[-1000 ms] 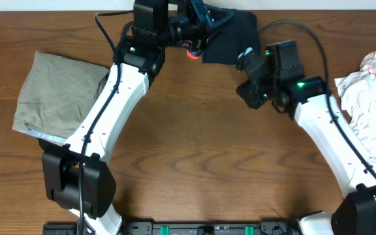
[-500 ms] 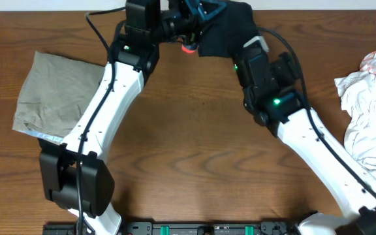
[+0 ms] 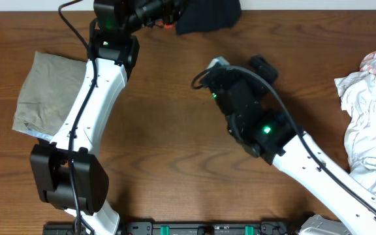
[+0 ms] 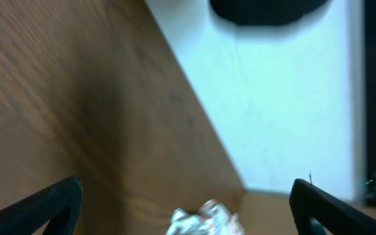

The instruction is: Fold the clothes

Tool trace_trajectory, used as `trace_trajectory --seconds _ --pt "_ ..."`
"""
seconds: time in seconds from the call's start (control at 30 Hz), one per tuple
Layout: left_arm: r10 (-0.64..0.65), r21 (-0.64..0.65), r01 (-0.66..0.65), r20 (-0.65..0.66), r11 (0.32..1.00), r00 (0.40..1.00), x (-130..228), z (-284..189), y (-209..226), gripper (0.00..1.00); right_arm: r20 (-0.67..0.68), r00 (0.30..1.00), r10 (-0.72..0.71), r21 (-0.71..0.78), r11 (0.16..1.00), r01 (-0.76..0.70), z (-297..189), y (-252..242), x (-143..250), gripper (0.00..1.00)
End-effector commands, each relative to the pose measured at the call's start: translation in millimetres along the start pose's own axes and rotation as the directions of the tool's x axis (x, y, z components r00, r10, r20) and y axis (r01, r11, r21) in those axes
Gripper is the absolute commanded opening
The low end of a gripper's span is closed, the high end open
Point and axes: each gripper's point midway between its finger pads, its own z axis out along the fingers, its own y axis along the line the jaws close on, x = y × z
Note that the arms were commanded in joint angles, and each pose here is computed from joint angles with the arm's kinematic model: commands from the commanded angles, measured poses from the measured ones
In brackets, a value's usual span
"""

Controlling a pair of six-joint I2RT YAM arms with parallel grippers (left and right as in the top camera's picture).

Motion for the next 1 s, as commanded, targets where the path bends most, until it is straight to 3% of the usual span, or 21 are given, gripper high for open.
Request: trace_trajectory --seconds 0.0,0.37,0.77,0.87,0.97 --pt "0.045 0.078 -0.035 -0.126 0.996 0.991 26 -3 -39 0.06 -0.028 0.990 -0.135 0.057 0.989 0.136 -2 -5 -1 0.99" --pt "-0.005 0.153 0.041 -0.231 0.987 0.973 41 -12 -70 0.06 -0.151 0.984 -0.096 0.295 0.945 0.138 0 -38 -5 0.99" --pt "0.045 0.236 0.029 -0.302 0.971 0.952 57 -23 -100 0.06 -0.098 0.985 -0.139 0.333 0.929 0.165 -11 -42 -30 0.99" --pt "0.090 0.246 -0.018 -0.283 0.969 0.955 53 -25 -98 0.06 -0.114 0.993 -0.016 0.408 0.911 0.062 -18 -57 -24 0.99" --pt "0.153 0.255 -0.084 -0.265 0.963 0.952 49 -29 -96 0.06 -0.024 0.953 0.301 0.511 0.823 -0.247 -32 -79 -10 0.99"
